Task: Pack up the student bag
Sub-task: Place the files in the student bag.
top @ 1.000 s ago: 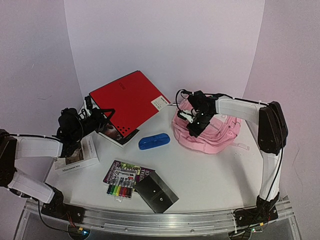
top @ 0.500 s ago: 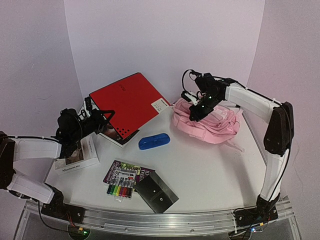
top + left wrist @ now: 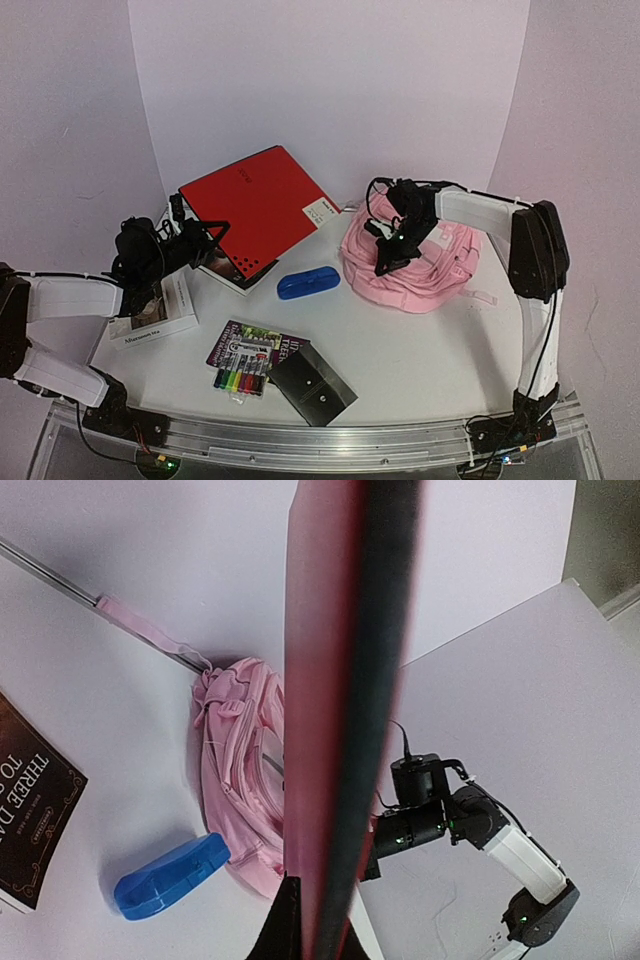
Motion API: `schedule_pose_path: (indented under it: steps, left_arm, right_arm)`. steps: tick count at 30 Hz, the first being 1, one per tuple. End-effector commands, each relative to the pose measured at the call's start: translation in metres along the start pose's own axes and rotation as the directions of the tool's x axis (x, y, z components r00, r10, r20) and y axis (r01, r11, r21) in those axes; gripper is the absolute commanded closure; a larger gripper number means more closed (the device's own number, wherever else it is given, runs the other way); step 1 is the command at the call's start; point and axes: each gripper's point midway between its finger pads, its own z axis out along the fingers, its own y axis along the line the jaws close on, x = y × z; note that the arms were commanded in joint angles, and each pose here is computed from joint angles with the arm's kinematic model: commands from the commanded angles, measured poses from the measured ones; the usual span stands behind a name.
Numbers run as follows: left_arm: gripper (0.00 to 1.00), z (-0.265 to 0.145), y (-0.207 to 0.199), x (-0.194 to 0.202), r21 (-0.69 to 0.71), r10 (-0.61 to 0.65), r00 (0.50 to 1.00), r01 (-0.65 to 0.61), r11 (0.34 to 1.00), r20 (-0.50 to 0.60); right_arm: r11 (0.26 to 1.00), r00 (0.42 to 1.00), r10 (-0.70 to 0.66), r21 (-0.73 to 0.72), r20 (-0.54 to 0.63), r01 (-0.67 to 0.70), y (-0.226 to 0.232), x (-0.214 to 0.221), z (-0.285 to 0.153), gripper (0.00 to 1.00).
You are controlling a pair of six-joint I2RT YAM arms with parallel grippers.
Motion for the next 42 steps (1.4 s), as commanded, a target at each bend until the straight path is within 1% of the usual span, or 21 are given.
schedule_pose_path:
  steps: [1,2,4,7,9,14,18,21,25,29,32,35,38,42]
  left_arm:
    - [1.0,-0.007,-0.039,-0.022,0.118,0.072,0.994,-0.081,0.99,0.08]
    - [1.0,-0.007,-0.039,-0.022,0.118,0.073,0.994,-0.082,0.99,0.08]
    - [1.0,-0.006,-0.039,-0.022,0.12,0.073,0.994,-0.082,0.989,0.077]
    - [1.0,-0.006,-0.038,-0.021,0.121,0.074,0.995,-0.082,0.989,0.074]
    - [1.0,-0.006,-0.039,-0.021,0.123,0.076,0.994,-0.085,0.989,0.074]
    - [1.0,-0.006,-0.04,-0.022,0.125,0.08,0.994,-0.089,0.988,0.075]
    - [1.0,-0.007,-0.042,-0.022,0.126,0.084,0.994,-0.093,0.988,0.074]
    - [1.0,-0.007,-0.043,-0.022,0.127,0.087,0.994,-0.096,0.987,0.072]
    - [1.0,-0.006,-0.043,-0.022,0.129,0.088,0.994,-0.096,0.987,0.07]
    - [1.0,-0.006,-0.044,-0.02,0.138,0.079,0.995,-0.086,0.987,0.059]
    - [1.0,-0.006,-0.045,-0.016,0.152,0.042,0.999,-0.047,0.987,0.034]
    - [1.0,-0.01,-0.048,-0.01,0.177,-0.011,1.0,0.01,0.984,0.005]
    - [1.0,-0.014,-0.049,-0.004,0.168,-0.054,0.998,0.059,0.984,-0.036]
    - [1.0,-0.016,-0.05,0.008,0.141,-0.115,0.988,0.129,0.982,-0.107]
  right_arm:
    - [0.998,0.998,0.057,0.01,0.029,-0.057,-0.01,-0.009,0.003,0.94]
    - [0.998,0.997,0.067,0.011,0.025,-0.067,-0.012,-0.009,0.005,0.9]
    - [0.997,0.996,0.084,0.0,0.021,-0.084,-0.014,-0.008,0.009,0.85]
    - [0.996,0.995,0.094,-0.004,0.019,-0.094,-0.016,-0.009,0.012,0.82]
    - [0.992,0.992,0.123,0.005,0.025,-0.123,-0.019,-0.011,0.012,0.82]
    - [0.989,0.988,0.144,0.033,0.051,-0.146,-0.032,-0.017,0.007,0.84]
    - [0.986,0.984,0.164,-0.02,0.066,-0.163,-0.03,-0.022,0.0,0.83]
    - [0.982,0.981,0.178,-0.082,0.079,-0.172,-0.022,-0.026,-0.009,0.88]
    - [0.981,0.979,0.169,-0.114,0.111,-0.157,-0.016,-0.032,-0.025,1.0]
    - [0.989,0.975,0.13,-0.09,0.18,-0.115,-0.012,-0.043,-0.053,1.0]
    - [0.996,0.959,0.088,-0.054,0.268,-0.076,-0.008,-0.06,-0.087,1.0]
    - [0.999,0.932,0.042,-0.032,0.361,-0.033,0.0,-0.077,-0.125,1.0]
    - [1.0,0.893,0.008,0.004,0.45,-0.011,0.006,-0.093,-0.161,1.0]
    - [0.999,0.846,-0.017,0.039,0.532,-0.004,0.009,-0.107,-0.194,1.0]
